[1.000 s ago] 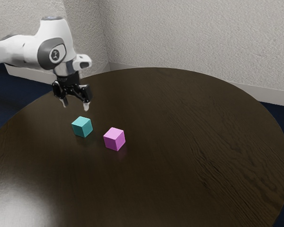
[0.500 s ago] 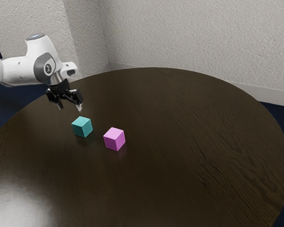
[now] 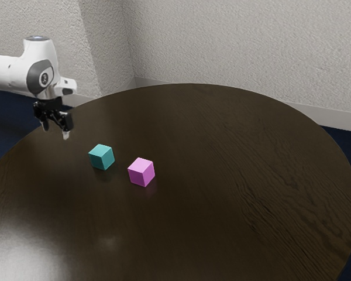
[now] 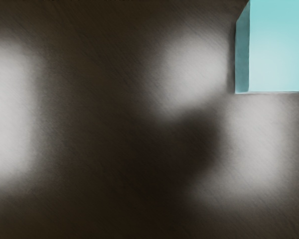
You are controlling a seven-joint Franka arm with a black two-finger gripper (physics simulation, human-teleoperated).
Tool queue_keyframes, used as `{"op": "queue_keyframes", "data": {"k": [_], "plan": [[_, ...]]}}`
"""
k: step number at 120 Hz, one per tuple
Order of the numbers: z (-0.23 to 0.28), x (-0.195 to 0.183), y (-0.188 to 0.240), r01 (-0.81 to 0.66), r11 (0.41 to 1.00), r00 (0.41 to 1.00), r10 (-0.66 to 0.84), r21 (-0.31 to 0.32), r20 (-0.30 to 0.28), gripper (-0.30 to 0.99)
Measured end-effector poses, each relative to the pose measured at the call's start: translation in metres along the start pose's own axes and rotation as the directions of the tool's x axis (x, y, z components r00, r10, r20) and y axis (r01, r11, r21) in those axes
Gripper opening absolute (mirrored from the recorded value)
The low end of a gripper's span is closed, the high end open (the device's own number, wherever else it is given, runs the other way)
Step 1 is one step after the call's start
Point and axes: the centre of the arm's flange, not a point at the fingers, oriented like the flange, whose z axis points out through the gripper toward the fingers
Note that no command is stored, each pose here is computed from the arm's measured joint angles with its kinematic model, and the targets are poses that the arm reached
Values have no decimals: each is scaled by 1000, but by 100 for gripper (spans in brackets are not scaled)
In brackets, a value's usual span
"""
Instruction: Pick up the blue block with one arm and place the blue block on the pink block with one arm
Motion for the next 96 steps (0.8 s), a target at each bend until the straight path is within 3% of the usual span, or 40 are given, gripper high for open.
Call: {"op": "queue_keyframes", "data": {"k": [21,30,50,74,96], "plan": [[-3,-1,-14,-48,999,999,48,1,-1,69],[-2,-4,-13,-55,998,998,56,-37,5,69],[5,-37,0,-85,991,993,93,-104,74,69],[0,-59,46,-178,973,976,194,-148,101,68],[-1,-91,76,-248,958,959,264,-147,103,69]]}}
